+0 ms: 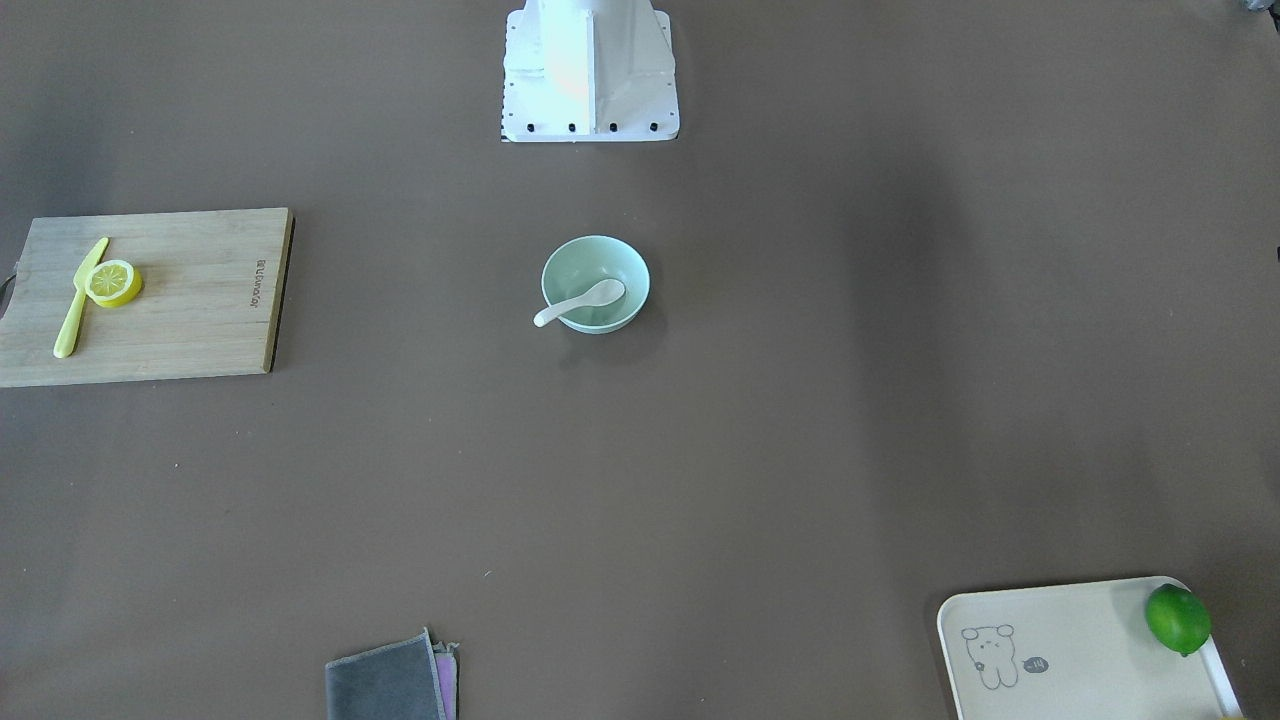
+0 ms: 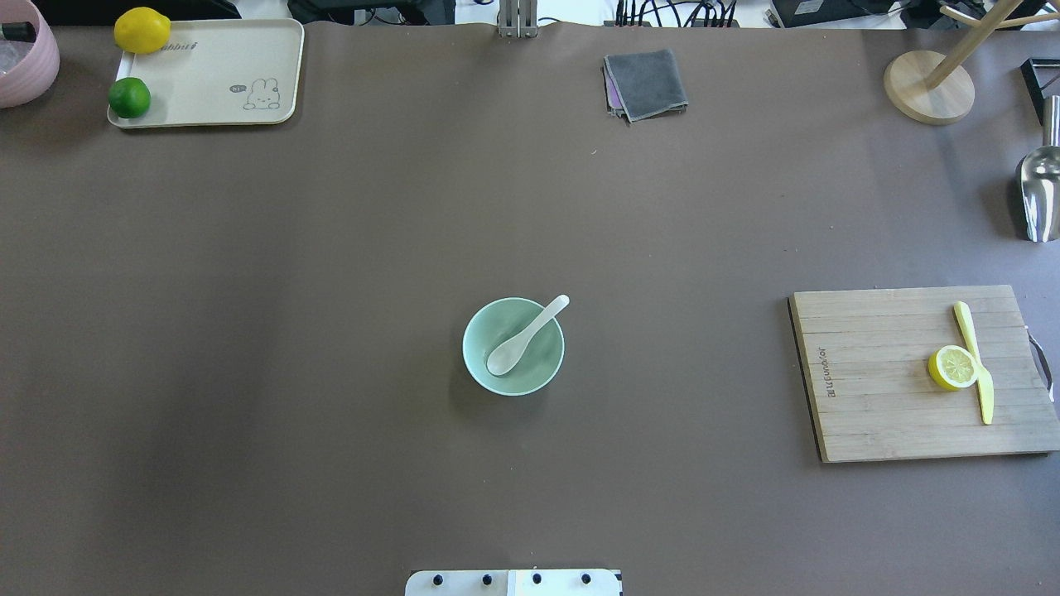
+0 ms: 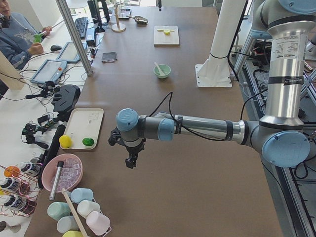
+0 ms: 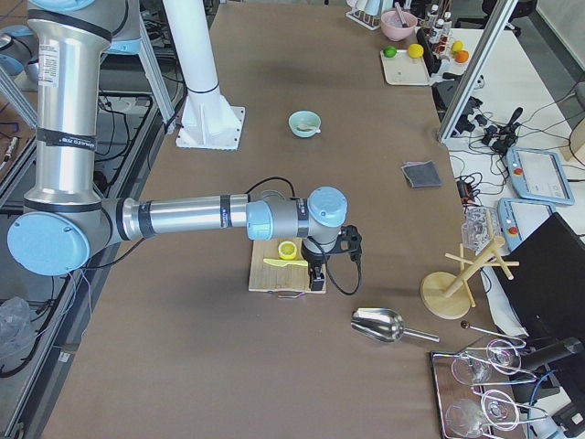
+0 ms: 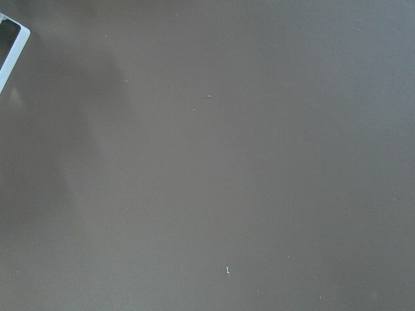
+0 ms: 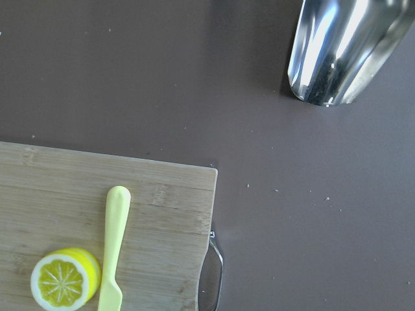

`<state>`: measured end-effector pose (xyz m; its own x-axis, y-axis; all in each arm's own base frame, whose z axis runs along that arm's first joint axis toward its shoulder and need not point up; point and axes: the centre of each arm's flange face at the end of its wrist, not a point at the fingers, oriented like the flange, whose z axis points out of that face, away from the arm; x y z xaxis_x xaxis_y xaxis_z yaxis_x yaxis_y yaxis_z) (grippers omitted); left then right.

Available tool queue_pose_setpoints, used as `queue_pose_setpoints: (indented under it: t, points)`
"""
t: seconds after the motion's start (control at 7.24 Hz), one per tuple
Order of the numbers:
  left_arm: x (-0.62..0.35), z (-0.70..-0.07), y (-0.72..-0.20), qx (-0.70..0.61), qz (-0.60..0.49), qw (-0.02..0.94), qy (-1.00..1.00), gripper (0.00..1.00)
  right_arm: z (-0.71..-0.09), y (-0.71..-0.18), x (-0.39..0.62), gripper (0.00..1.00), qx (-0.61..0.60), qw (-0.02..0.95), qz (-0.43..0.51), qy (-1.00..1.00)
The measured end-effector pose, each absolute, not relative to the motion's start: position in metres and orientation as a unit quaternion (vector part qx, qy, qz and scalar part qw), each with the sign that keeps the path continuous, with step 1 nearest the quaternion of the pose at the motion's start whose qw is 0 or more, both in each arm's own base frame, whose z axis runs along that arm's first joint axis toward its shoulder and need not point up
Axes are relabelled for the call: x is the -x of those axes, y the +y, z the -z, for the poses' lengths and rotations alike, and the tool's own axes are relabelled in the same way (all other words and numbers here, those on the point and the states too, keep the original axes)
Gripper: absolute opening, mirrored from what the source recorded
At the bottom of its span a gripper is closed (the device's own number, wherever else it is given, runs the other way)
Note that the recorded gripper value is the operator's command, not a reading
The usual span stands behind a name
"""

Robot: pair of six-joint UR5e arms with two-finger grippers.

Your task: Place spoon in bowl

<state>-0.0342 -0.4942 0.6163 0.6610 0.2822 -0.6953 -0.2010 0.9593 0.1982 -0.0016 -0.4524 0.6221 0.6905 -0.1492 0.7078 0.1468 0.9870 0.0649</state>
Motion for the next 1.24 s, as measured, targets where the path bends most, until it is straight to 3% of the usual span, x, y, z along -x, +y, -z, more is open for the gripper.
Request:
queue_pose_setpoints:
  t: [0.41, 1.24]
  points:
    - [0.058, -0.587, -0.499, 0.002, -0.060, 0.904, 0.423, 0.98, -0.628, -0.455, -0.006, 1.00, -0.002, 0.920, 0.076, -0.385]
    - [0.068, -0.620, -0.471, 0.006, -0.060, 0.924, 0.377, 0.98, -0.624, -0.458, -0.006, 1.00, -0.005, 0.918, 0.074, -0.389]
